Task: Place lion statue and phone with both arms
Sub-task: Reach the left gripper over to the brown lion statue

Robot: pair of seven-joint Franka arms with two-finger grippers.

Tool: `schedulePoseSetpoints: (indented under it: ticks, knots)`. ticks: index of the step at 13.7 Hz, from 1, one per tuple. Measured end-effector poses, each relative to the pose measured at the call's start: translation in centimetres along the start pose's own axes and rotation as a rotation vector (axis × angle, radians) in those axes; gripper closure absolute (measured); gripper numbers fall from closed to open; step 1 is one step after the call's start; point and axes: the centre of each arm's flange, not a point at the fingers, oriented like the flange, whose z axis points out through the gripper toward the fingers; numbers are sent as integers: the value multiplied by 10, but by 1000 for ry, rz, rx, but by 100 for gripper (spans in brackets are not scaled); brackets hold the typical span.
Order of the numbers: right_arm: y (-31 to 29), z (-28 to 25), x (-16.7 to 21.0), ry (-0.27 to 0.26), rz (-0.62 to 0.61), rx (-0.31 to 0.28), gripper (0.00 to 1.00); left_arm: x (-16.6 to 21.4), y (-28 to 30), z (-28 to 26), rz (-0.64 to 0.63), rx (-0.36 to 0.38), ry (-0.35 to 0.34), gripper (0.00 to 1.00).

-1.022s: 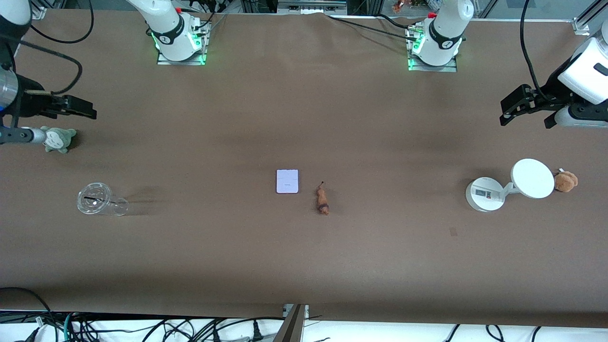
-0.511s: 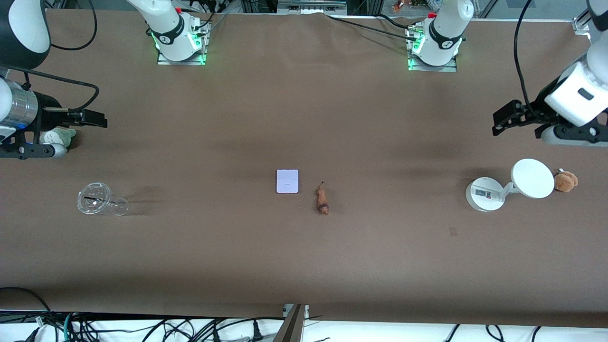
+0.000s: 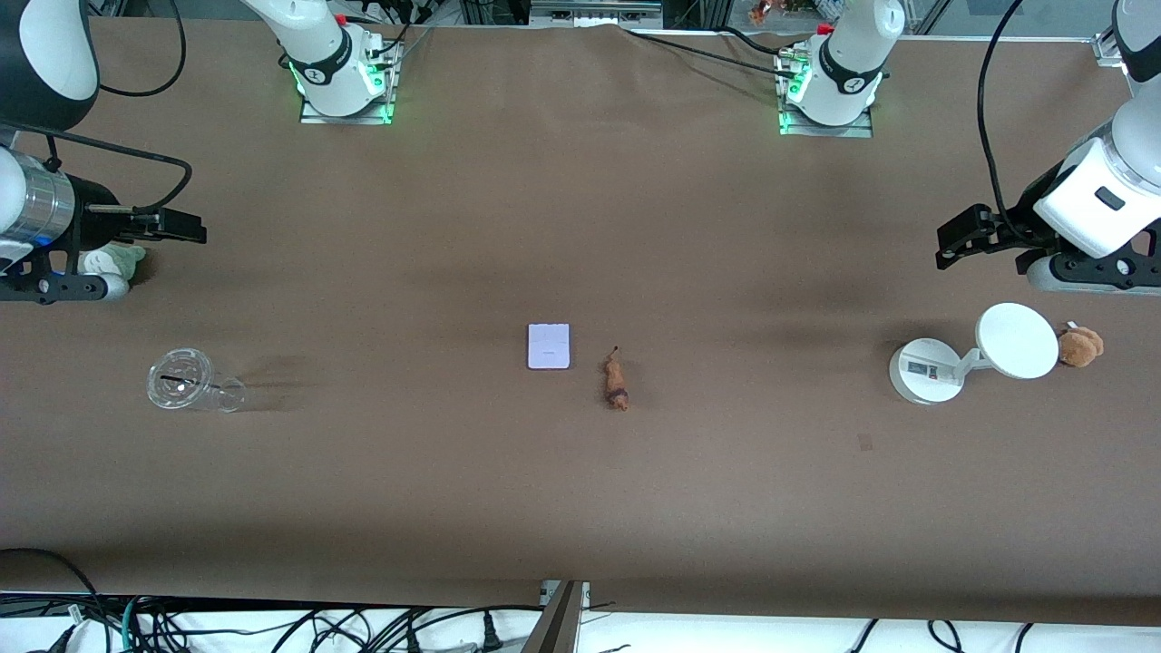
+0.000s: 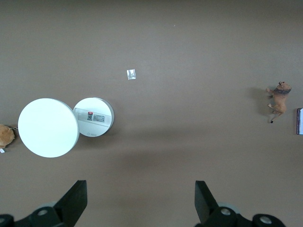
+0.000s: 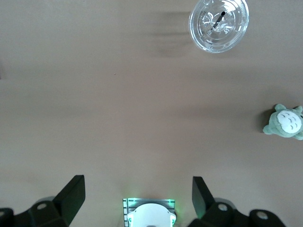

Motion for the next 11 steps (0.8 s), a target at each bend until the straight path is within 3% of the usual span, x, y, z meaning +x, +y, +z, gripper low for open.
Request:
schedulePoseSetpoints:
  ticks: [5,11]
  knots:
    - [0,2,2,-2,0,0,0,22,-8,52,9,69,-80,0]
    - [0,2,2,0,1,0,0,44,-18,112,18,68,-170,0]
